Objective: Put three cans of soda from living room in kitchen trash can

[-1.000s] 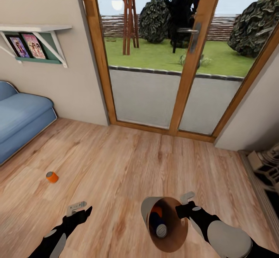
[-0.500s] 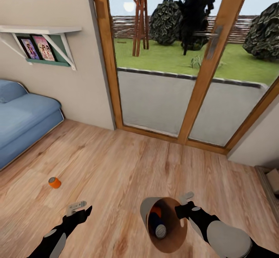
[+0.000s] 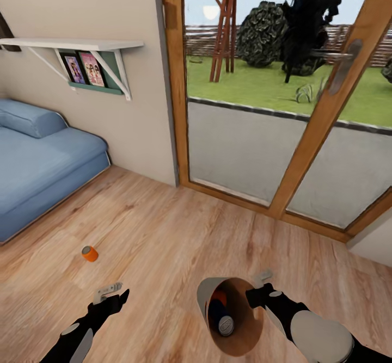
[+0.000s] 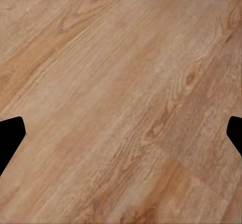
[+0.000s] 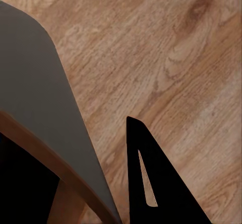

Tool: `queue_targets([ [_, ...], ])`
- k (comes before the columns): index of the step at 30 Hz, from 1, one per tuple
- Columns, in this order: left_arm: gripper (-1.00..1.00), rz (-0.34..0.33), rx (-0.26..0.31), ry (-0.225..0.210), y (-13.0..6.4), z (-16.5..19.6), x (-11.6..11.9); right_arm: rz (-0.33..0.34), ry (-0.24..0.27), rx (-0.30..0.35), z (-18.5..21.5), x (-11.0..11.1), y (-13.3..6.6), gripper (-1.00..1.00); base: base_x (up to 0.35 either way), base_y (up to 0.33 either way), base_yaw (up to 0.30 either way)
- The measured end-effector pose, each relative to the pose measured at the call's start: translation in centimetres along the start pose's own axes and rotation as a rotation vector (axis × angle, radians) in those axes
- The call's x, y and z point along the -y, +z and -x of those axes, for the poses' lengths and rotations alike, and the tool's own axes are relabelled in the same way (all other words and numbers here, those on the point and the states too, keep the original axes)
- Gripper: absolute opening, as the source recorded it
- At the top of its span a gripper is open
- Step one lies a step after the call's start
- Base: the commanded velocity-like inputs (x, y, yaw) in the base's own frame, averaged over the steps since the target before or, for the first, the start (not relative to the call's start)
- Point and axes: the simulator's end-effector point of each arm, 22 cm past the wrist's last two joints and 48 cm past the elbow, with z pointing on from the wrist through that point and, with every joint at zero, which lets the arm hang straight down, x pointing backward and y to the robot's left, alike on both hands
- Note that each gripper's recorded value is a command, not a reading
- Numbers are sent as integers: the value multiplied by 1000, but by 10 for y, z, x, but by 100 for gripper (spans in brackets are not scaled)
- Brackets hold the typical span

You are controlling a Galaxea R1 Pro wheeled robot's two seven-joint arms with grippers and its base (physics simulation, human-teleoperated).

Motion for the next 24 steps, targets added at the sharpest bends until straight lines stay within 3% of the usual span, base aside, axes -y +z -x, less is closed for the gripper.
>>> queue_targets([
  [24,100,-5,14,-1,-2,7,3,3,-1,12,6,-2,-4,-100,197,-124,253],
])
